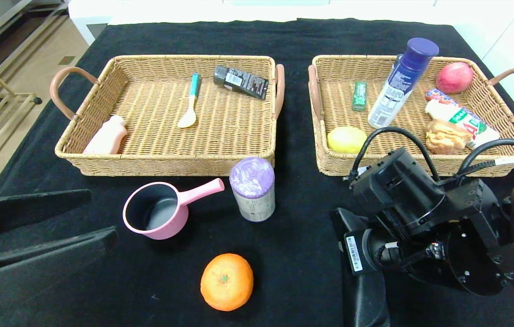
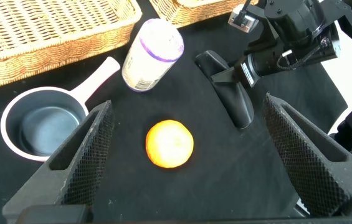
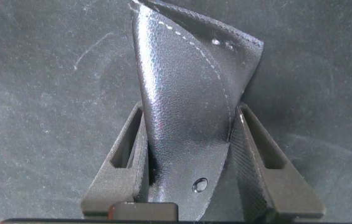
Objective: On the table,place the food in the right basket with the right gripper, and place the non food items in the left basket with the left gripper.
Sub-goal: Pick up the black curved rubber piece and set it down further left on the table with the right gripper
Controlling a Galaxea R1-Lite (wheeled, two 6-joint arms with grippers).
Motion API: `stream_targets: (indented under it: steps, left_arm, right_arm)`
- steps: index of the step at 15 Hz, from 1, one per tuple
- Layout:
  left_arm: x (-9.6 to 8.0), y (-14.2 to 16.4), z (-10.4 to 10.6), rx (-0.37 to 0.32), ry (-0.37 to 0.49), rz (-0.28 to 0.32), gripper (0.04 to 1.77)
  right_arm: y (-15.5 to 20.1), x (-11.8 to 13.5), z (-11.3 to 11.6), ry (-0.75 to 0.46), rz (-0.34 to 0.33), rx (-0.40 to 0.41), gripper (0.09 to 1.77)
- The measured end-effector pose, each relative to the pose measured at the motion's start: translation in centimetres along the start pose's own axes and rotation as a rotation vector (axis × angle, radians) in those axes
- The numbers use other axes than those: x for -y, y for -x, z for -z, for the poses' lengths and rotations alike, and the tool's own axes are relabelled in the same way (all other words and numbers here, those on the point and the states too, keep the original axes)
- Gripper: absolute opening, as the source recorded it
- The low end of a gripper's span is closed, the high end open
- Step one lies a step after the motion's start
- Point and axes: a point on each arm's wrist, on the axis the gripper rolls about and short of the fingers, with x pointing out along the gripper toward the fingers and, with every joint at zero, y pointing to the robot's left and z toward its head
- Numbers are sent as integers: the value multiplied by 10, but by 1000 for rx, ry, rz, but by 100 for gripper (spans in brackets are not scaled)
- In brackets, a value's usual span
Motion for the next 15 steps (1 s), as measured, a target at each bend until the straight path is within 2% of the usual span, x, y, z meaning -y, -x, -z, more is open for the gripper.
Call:
stream_targets:
  steps: [7,12,13,15]
  left_arm:
    - [0,0,0,2,-1,0,172]
    - [0,0,0,1,0,-1,172]
    - [0,-1,0,0,0,-1,172]
    - [0,-1,0,-2,2,-2,172]
  right_arm:
    - [2,2,1,2,0,-1,83]
    - [31,4,-4,2,-43,33,83]
    - [40,2,-6,-11,-72,38,83]
    - [53,-6,-11,-55,-180,34,83]
